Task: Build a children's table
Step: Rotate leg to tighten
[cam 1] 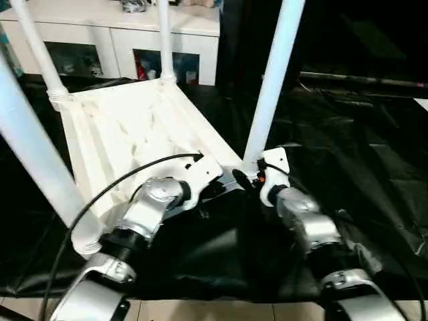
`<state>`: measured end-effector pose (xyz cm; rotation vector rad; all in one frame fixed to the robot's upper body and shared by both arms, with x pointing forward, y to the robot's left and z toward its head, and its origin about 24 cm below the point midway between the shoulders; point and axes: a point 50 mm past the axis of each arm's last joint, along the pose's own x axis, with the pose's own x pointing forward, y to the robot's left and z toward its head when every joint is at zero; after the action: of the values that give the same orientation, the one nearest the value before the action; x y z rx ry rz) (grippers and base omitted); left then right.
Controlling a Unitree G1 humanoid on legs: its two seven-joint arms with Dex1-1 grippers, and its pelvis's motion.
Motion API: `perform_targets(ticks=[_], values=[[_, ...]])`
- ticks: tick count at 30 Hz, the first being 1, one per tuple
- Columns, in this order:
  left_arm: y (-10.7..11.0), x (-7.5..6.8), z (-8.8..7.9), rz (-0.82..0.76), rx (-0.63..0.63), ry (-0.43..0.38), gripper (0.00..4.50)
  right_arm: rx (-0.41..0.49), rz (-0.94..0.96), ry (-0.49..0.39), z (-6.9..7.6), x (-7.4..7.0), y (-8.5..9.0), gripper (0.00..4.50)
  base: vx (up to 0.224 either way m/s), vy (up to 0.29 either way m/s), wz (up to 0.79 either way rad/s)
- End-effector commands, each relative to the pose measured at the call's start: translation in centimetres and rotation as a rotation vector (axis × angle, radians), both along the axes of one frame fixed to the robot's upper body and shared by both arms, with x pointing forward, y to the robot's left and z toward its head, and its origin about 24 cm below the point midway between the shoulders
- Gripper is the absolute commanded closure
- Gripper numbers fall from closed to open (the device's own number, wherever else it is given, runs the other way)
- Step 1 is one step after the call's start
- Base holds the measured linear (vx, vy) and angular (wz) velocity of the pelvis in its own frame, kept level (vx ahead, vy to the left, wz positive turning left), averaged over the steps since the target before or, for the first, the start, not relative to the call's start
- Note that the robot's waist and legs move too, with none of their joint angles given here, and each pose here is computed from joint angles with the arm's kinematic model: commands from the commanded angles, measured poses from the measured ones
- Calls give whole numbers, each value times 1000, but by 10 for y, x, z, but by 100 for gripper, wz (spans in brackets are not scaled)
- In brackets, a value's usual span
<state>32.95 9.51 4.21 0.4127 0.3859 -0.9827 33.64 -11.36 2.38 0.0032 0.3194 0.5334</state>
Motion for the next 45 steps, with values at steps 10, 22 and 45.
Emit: perform_targets(ticks=[10,22,45], values=[[22,-24,1,-227,-89,53,450,-63,475,-2,18,-27,-35,37,0,0,0],[27,-22,11,-233,-102,20,393,-39,598,26,32,-56,-58,25,0,0,0],[89,-77,35,69,-145,-27,211,135,555,72,21,-51,13,25,0,0,0]])
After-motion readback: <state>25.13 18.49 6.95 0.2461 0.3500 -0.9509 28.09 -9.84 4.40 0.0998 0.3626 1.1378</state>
